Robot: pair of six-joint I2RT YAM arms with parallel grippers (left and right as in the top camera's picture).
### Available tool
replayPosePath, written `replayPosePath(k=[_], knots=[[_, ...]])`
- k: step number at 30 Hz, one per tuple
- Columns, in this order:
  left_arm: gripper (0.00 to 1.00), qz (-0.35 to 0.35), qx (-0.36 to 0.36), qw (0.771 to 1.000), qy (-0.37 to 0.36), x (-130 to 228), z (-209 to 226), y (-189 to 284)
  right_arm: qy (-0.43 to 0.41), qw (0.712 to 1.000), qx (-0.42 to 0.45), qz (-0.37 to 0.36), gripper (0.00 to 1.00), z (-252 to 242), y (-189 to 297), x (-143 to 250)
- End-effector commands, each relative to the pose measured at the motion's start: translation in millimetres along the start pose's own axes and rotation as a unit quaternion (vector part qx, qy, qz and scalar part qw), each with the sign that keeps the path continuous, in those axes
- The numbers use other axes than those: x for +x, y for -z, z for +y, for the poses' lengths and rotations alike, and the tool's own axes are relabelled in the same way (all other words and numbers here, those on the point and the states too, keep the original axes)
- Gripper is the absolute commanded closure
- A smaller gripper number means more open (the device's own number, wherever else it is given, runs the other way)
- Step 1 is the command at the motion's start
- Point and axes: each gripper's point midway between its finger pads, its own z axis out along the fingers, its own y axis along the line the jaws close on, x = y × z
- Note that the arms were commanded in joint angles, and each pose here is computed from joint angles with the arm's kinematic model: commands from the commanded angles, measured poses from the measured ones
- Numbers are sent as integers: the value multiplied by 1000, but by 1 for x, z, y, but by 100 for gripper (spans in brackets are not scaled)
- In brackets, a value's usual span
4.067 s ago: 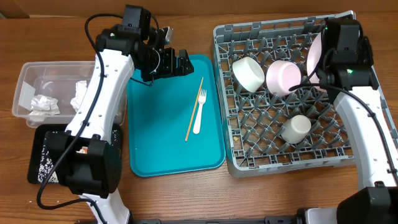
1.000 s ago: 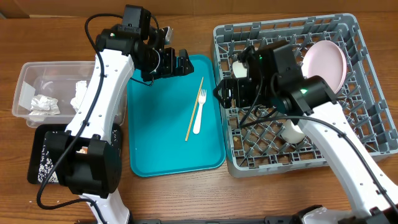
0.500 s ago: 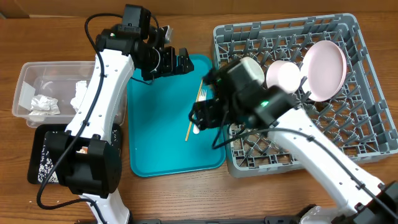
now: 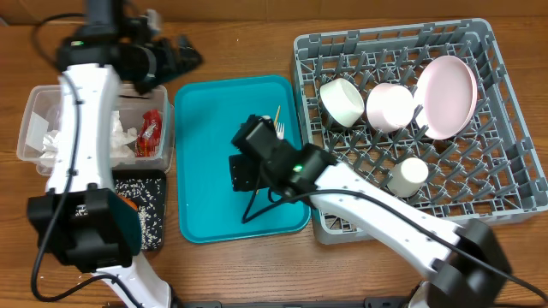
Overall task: Sort waste into correct bins and load items into the dishwasher
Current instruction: 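Move the right gripper over the white fork on the teal tray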
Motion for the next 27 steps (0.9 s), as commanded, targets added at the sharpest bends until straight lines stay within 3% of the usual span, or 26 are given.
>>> replayPosePath(k=[1, 4, 13, 19, 21, 24, 25, 27], knots=[[0, -24, 12, 999, 22, -14, 10, 23, -18, 997, 75, -6, 30, -30, -34, 5], [0, -26, 6, 999, 35, -16, 21, 28, -20, 994, 108, -24, 30, -44, -43, -3], [0, -37, -34, 998, 35, -19, 35, 29, -49, 991, 93, -86, 27, -51, -42, -42], [0, -45, -66, 996, 36, -21, 46, 30, -69, 988, 91, -107, 35, -62, -40, -60], [0, -46, -67, 996, 36, -21, 46, 30, -69, 989, 86, -103, 17, -60, -41, -59], [0, -46, -67, 996, 36, -21, 46, 30, -69, 991, 75, -91, 14, -57, -43, -55], [0, -46, -67, 996, 36, -21, 46, 30, -69, 991, 71, -89, 4, -55, -43, -54], [0, -46, -67, 996, 36, -21, 46, 30, -69, 992, 68, -86, 0, -54, -43, -53]])
